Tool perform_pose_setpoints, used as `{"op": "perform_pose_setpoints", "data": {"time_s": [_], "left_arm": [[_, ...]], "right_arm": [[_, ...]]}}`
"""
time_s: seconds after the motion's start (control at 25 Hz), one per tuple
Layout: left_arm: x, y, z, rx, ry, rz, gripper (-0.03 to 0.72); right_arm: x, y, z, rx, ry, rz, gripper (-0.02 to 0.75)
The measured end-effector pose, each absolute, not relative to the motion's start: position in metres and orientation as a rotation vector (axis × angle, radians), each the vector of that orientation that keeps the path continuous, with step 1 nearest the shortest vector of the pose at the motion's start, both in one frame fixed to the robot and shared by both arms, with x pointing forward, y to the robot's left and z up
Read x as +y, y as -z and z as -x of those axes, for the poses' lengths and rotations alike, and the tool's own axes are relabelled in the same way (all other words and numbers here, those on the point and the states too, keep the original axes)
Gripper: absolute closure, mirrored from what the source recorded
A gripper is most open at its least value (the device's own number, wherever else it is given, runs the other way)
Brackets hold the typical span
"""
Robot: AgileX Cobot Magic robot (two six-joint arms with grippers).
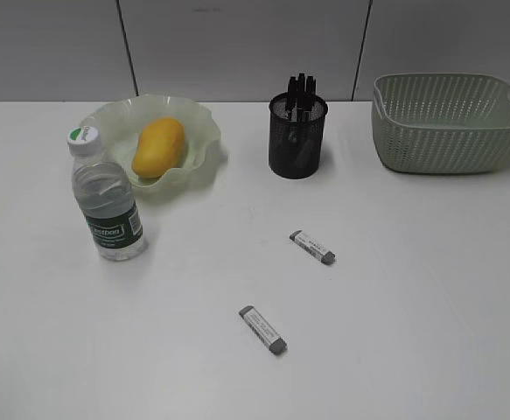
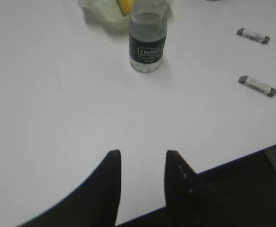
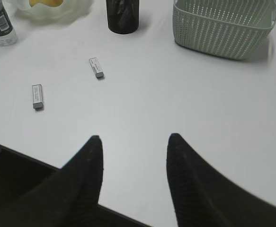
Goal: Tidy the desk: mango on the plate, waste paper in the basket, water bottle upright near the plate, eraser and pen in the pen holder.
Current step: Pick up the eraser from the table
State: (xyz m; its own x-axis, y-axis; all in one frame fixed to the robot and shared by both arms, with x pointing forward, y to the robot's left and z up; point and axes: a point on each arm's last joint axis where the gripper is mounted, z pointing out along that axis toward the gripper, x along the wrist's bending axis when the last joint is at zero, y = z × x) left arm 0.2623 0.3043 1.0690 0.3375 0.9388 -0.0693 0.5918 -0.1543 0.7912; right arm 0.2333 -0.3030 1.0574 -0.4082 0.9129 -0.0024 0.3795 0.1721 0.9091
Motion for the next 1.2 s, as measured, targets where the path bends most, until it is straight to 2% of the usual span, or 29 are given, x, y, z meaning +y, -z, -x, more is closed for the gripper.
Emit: {"op": "perform_pose_setpoints", "data": {"time_s": [0.2,0.32,0.44,0.68,0.8,1.0,1.2], "left_arm": [[0.319,-1.065,-0.240,1.213,-0.652,-1.697,0.450],[0.320,-1.064,-0.238,1.179,-0.666,-1.690,0.450],[0.319,-1.064,-0.238,1.152,-0.663,-1.707,0.450],[0.318,-1.064,-0.237,1.139,-0.661,-1.716,0.450],[0.318,-1.064,-0.237,1.138,-0.661,-1.716,0.450],[0.318,-1.064,-0.237,1.137,-0.660,-1.716,0.450],[0.318,-1.064,-0.237,1.136,-0.661,-1.714,0.450]], "right_arm": [[-0.293,-1.069,-0.254,1.915,-1.169,-1.236,0.393],[-0.273,-1.075,-0.293,1.965,-1.149,-1.270,0.399],[-0.246,-1.067,-0.350,2.062,-1.040,-1.324,0.399],[-0.179,-1.017,-0.476,2.357,-0.745,-1.332,0.399],[-0.143,-0.979,-0.524,2.487,-0.608,-1.328,0.399],[-0.092,-0.938,-0.566,2.610,-0.508,-1.278,0.372],[-0.065,-0.906,-0.580,2.682,-0.435,-1.245,0.347]]}}
